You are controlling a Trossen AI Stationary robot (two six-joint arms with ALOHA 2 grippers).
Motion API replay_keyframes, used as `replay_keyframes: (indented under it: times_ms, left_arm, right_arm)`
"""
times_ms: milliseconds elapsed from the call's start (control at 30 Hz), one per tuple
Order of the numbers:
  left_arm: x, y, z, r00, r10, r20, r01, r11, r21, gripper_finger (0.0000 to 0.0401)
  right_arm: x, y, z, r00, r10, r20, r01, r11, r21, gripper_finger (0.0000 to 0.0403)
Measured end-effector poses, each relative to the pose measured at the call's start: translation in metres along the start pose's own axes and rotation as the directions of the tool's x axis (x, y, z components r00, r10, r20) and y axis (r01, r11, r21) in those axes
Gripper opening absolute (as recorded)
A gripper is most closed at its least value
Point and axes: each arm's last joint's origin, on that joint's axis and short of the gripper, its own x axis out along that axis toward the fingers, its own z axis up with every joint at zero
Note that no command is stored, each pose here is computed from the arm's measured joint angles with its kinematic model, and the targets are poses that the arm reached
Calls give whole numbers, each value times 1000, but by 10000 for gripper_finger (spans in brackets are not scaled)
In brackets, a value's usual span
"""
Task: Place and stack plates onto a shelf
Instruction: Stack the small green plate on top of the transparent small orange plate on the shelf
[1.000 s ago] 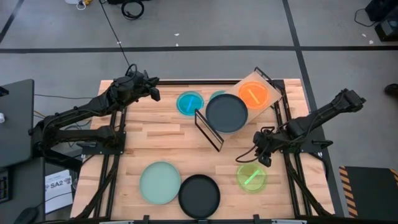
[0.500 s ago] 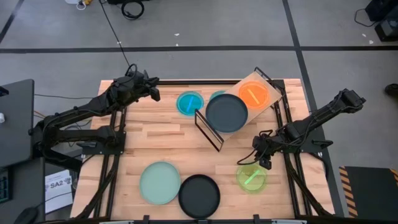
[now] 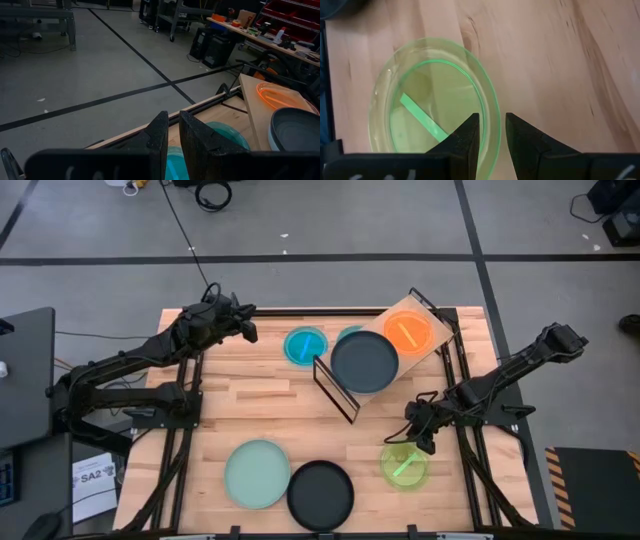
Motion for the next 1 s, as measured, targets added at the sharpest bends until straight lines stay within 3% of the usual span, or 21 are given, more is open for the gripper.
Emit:
replay_keyframes:
  times_ms: [1000]
  left_arm:
    - [0,0,0,1000,0,0,0,1000,0,52]
  right_arm:
    - [13,-14,-13,998,48,42,-48,999,-4,100]
